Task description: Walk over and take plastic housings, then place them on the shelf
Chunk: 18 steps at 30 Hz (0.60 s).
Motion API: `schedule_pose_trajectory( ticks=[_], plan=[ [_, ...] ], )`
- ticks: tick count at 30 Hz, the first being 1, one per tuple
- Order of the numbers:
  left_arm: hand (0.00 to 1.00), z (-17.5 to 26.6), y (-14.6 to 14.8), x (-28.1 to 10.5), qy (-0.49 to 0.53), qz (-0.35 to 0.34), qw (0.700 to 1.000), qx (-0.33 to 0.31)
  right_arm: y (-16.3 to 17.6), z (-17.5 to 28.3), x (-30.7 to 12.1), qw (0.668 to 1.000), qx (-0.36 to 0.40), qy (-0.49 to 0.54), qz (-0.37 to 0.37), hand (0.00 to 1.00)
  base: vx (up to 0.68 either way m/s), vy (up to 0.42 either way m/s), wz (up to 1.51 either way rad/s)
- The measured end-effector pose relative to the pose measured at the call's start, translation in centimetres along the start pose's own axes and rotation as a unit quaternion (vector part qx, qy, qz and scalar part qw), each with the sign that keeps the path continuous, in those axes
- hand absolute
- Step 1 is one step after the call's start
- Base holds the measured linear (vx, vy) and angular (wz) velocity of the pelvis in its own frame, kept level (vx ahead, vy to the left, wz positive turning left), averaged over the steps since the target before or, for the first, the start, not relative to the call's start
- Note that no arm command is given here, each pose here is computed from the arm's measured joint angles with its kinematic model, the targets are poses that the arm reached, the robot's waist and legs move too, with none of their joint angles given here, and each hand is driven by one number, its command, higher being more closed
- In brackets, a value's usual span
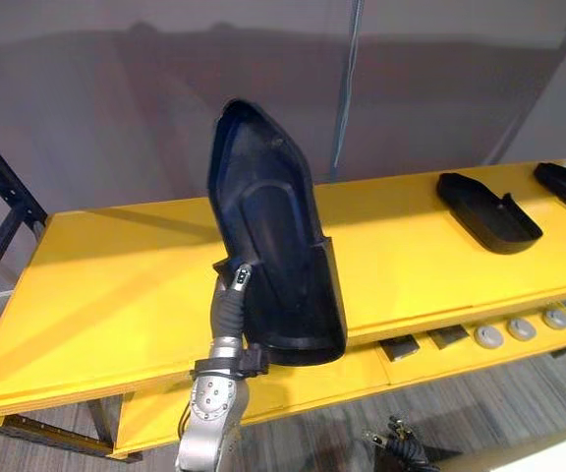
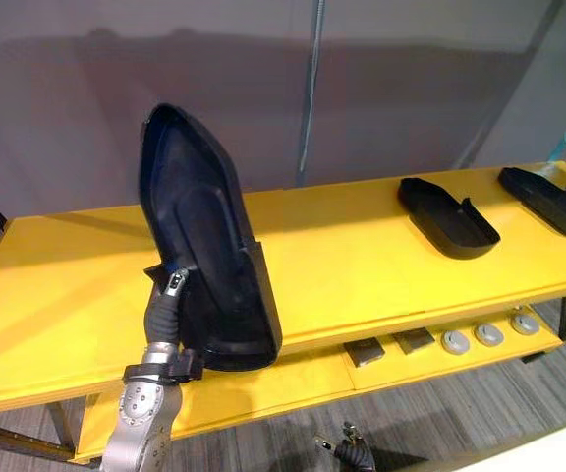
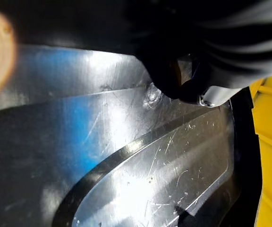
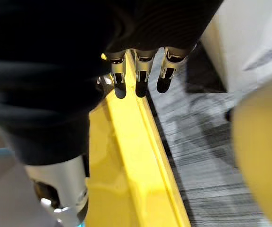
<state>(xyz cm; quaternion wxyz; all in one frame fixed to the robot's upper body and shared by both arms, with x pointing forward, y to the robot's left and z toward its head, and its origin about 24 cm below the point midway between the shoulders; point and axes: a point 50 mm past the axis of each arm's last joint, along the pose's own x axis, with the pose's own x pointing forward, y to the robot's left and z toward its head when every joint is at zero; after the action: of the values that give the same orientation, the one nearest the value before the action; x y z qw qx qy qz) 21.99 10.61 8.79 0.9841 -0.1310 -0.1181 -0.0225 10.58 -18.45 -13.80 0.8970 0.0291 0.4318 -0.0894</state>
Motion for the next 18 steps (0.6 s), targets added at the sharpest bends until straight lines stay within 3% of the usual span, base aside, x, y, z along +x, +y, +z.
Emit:
schedule_pose_trajectory(
  ticks=[10, 18],
  plan=[
    [1.0, -1.7, 0.2, 0.4, 0.033, 0.012, 0.998, 0.046, 0.1, -0.9, -0.6, 1.0, 0.002, 0.009, 0.0, 0.0, 0.14, 0.026, 0.19],
    [1.0, -2.4, -0.7, 4.2, 0.039, 0.018, 0.997, 0.063, 0.2, -1.0, -0.6, 1.0, -0.007, 0.01, 0.001, 0.0, 0.02, 0.004, 0.04]
  ],
)
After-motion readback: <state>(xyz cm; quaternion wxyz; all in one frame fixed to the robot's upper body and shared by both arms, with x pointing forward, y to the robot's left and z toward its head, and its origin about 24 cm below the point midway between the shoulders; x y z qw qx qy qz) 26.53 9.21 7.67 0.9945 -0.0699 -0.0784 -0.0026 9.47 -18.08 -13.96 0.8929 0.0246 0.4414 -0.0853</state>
